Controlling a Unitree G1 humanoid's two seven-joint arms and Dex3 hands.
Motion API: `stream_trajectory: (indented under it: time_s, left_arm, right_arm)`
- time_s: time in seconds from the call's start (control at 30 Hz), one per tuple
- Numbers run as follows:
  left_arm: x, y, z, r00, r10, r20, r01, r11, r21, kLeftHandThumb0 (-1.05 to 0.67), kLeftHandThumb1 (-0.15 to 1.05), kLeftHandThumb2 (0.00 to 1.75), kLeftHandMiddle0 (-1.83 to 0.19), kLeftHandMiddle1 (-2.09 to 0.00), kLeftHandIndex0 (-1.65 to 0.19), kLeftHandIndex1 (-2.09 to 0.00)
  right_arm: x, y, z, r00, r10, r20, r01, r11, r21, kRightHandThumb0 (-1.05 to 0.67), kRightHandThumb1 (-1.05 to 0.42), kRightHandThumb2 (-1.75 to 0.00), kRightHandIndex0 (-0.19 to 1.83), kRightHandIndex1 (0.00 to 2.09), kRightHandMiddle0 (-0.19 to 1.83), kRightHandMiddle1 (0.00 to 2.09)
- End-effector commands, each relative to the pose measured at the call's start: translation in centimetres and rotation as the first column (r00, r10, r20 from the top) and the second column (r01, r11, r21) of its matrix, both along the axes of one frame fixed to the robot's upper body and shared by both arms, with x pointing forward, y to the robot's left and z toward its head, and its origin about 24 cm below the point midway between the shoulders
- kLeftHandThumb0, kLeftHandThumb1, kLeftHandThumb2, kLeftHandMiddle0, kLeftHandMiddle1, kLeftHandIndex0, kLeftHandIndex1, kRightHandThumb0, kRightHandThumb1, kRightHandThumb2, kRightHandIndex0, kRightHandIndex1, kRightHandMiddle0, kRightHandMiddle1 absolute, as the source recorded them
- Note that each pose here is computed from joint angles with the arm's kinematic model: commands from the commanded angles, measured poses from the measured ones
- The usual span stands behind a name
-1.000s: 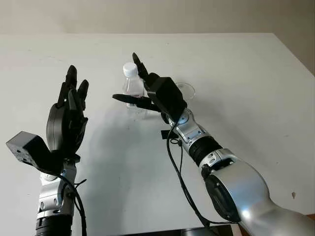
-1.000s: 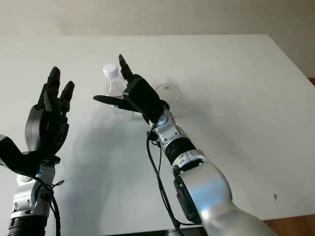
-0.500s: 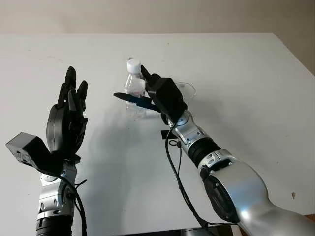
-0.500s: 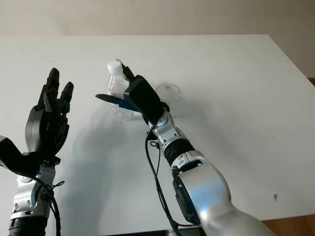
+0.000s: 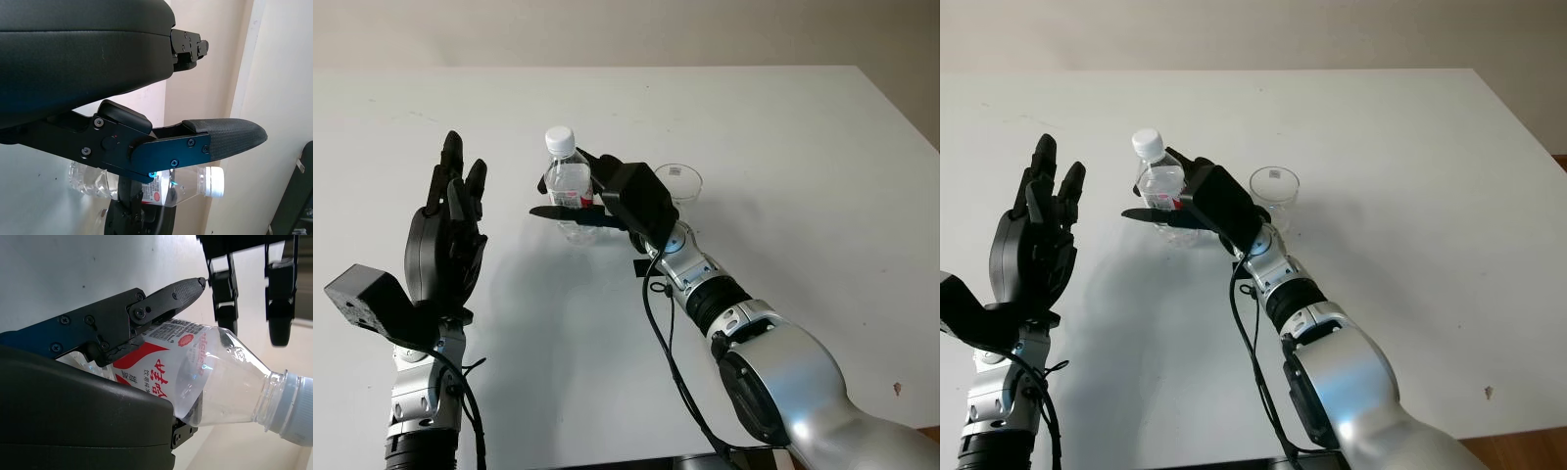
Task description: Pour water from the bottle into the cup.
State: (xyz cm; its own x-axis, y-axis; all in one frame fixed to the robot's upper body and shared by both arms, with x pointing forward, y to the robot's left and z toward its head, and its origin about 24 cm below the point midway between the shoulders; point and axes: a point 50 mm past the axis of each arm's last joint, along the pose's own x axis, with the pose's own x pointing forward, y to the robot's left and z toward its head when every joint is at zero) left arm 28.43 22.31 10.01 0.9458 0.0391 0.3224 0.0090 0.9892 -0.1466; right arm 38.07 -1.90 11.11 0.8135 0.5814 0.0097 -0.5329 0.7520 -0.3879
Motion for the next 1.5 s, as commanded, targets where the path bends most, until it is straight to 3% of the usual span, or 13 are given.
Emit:
stream_trajectory:
  time_s: [0.0,0.23,0.4,0.5,0.7,1.0,1.2,1.33,1.47]
  left_arm:
    - [-0.1,0.0,0.1,1.000,0.004,0.009,-0.004,1.000,-0.001,-0.88,1.05,0.56,0.19,-0.42,0.01,0.00]
    - [-0.1,0.1,0.0,1.000,-0.003,0.009,0.003,1.000,-0.003,-0.87,1.05,0.57,0.19,-0.40,0.02,0.00]
    - [-0.1,0.1,0.0,1.000,-0.001,0.008,0.001,1.000,-0.006,-0.87,1.05,0.56,0.19,-0.40,0.02,0.00]
    - [0.0,0.1,0.0,1.000,0.002,0.007,-0.001,1.000,-0.010,-0.88,1.05,0.56,0.19,-0.40,0.02,0.00]
    - [0.1,0.0,0.0,1.000,-0.003,0.009,0.003,1.000,-0.011,-0.88,1.05,0.58,0.19,-0.44,0.02,0.00]
    - [0.3,-0.1,0.0,1.000,-0.004,0.009,0.004,1.000,-0.014,-0.87,1.05,0.60,0.19,-0.45,0.01,0.00]
    - [0.3,-0.2,0.0,1.000,-0.001,0.011,0.001,1.000,-0.013,-0.86,1.05,0.61,0.19,-0.49,0.00,0.00]
    - [0.2,-0.2,0.0,1.000,0.004,0.011,-0.003,1.000,-0.013,-0.86,1.05,0.60,0.19,-0.49,-0.01,0.00]
    - [0.1,0.1,-0.1,1.000,0.009,0.009,-0.008,1.000,-0.009,-0.87,1.05,0.58,0.19,-0.45,0.00,0.00]
  right_arm:
    - [-0.3,0.4,-0.2,1.000,0.025,0.006,-0.025,1.000,0.010,-0.24,-1.05,-0.14,1.13,2.09,1.17,2.09]
    - [-0.3,0.4,0.8,0.999,0.033,0.040,-0.036,0.996,0.083,-0.23,-1.05,-0.19,1.14,2.09,1.20,2.09]
    - [0.3,-0.2,3.9,0.998,0.033,0.062,-0.048,0.967,0.248,-0.22,-1.05,-0.19,1.03,2.09,1.02,2.09]
    - [0.3,-0.7,5.6,0.998,0.043,0.039,-0.055,0.931,0.360,-0.18,-1.05,-0.21,1.08,2.09,0.95,2.09]
    - [-0.9,-3.1,9.8,0.995,0.086,0.049,-0.099,0.836,0.540,-0.16,-1.05,-0.28,1.23,2.09,0.96,2.09]
    - [-2.3,-6.4,13.2,0.990,0.110,0.084,-0.138,0.790,0.597,-0.21,-1.05,-0.28,1.28,2.09,0.99,2.09]
    - [-1.7,-8.7,14.9,0.988,0.007,0.154,-0.095,0.814,0.573,-0.20,-1.05,-0.28,1.26,2.09,0.91,2.09]
    - [-0.7,-11.2,16.0,0.955,-0.185,0.234,0.050,0.872,0.486,-0.17,-1.05,-0.27,1.26,2.09,0.91,2.09]
    - [0.5,-13.5,16.9,0.900,-0.313,0.303,0.181,0.901,0.393,-0.16,-1.05,-0.26,1.31,2.09,0.98,2.09]
